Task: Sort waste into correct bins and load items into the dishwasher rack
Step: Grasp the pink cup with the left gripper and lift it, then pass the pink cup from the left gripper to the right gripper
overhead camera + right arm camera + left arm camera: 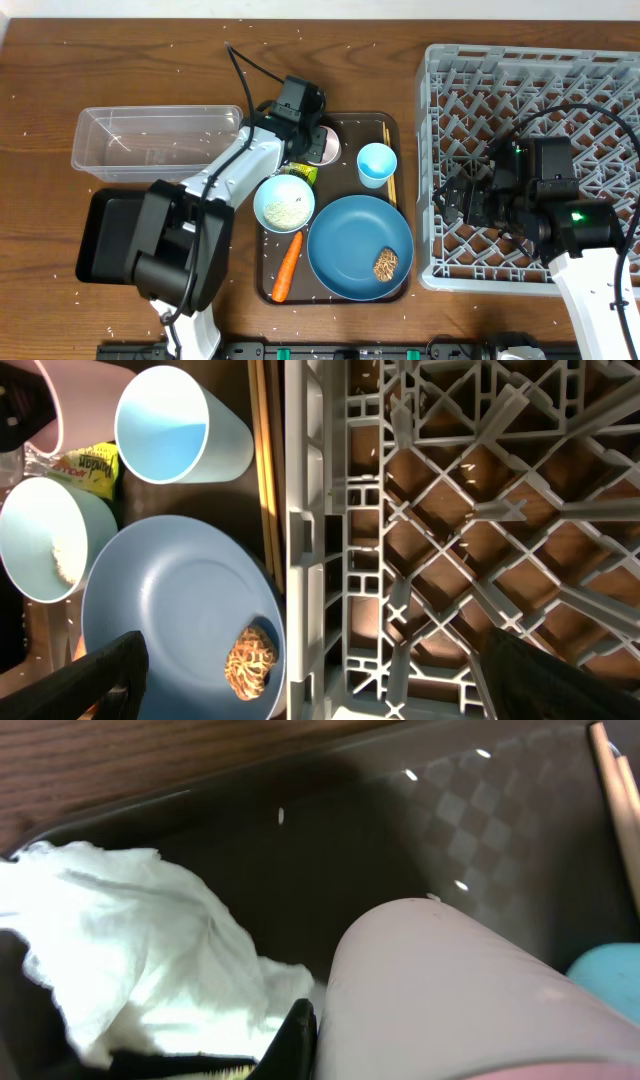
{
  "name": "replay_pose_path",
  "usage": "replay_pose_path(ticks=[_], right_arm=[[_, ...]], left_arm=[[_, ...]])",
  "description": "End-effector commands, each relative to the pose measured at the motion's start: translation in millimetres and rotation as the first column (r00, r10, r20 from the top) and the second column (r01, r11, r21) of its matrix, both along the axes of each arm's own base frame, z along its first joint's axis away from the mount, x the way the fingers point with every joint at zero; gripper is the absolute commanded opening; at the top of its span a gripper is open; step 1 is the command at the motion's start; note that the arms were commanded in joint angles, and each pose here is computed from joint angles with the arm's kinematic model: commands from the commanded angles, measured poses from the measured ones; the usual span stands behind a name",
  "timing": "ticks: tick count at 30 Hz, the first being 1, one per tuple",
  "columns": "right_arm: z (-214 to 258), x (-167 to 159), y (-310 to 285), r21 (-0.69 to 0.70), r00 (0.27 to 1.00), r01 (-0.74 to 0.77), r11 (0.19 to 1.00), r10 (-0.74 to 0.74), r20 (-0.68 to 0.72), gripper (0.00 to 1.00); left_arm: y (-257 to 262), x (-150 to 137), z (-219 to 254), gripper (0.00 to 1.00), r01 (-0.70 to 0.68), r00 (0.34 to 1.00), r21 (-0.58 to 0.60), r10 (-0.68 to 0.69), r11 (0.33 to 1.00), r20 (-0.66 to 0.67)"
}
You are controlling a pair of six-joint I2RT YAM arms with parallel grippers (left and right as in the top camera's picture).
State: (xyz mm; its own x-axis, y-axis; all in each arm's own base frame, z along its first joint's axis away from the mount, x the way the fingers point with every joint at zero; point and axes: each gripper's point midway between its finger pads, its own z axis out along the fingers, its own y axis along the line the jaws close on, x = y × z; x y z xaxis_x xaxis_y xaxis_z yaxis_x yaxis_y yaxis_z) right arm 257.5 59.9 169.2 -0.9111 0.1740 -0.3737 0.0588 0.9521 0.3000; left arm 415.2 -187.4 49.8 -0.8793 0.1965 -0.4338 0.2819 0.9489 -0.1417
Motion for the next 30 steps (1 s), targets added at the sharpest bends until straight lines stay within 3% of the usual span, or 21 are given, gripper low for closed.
replay_pose_path(ticks=[1, 6, 10, 11, 13, 15, 20, 23, 27, 30], right_arm=[[3.6, 1.0, -1.4, 0.004, 1.000, 0.016, 1.000, -0.016, 0.000, 0.99], [10.5, 4.1, 11.1, 0.083, 1.000, -0.015, 0.996, 0.014, 0.022, 0.99], [28.2, 11.3, 31.1, 0.194, 0.988, -0.131, 0.972, 0.111, 0.112, 0.99], [39.2, 10.3, 44.7, 0.245, 0.966, -0.232, 0.941, 0.193, 0.172, 0.99], [75.0, -4.1, 78.6, 0.354, 0.851, -0.502, 0.789, 0.378, 0.363, 0.99], [105.0, -18.2, 94.1, 0.395, 0.741, -0.653, 0.646, 0.435, 0.512, 0.98], [144.3, -29.3, 99.5, 0.398, 0.617, -0.769, 0.501, 0.416, 0.668, 0.98], [176.9, -47.5, 105.5, 0.349, 0.462, -0.879, 0.324, 0.401, 0.791, 0.97], [189.4, -50.6, 108.7, 0.322, 0.413, -0.905, 0.277, 0.402, 0.817, 0.97], [192.2, -53.5, 114.2, 0.288, 0.372, -0.924, 0.253, 0.413, 0.831, 0.97]], left_arm=[[-1.2, -2.5, 47.7, 0.06, 0.006, 0.997, -0.045, -0.003, 0.999, 0.073], [-21.0, -37.1, 112.0, 0.06, 0.113, 0.991, -0.224, -0.095, 0.968, 0.091], [-47.9, -77.8, 170.5, 0.06, 0.276, 0.961, -0.432, -0.241, 0.859, 0.136], [-52.4, -88.3, 183.4, 0.06, 0.319, 0.948, -0.464, -0.278, 0.826, 0.157], [-59.4, -109.7, 206.2, 0.06, 0.403, 0.915, -0.515, -0.351, 0.756, 0.200], [-63.3, -125.2, 224.0, 0.06, 0.456, 0.889, -0.551, -0.393, 0.699, 0.237], [-66.4, -151.4, 262.4, 0.06, 0.550, 0.833, -0.586, -0.438, 0.595, 0.337], [-67.7, -163.1, 280.0, 0.06, 0.596, 0.800, -0.594, -0.455, 0.540, 0.390], [-68.2, -171.4, 291.5, 0.06, 0.627, 0.776, -0.598, -0.466, 0.500, 0.424], [-71.8, -183.9, 303.0, 0.06, 0.666, 0.736, -0.622, -0.501, 0.412, 0.456]])
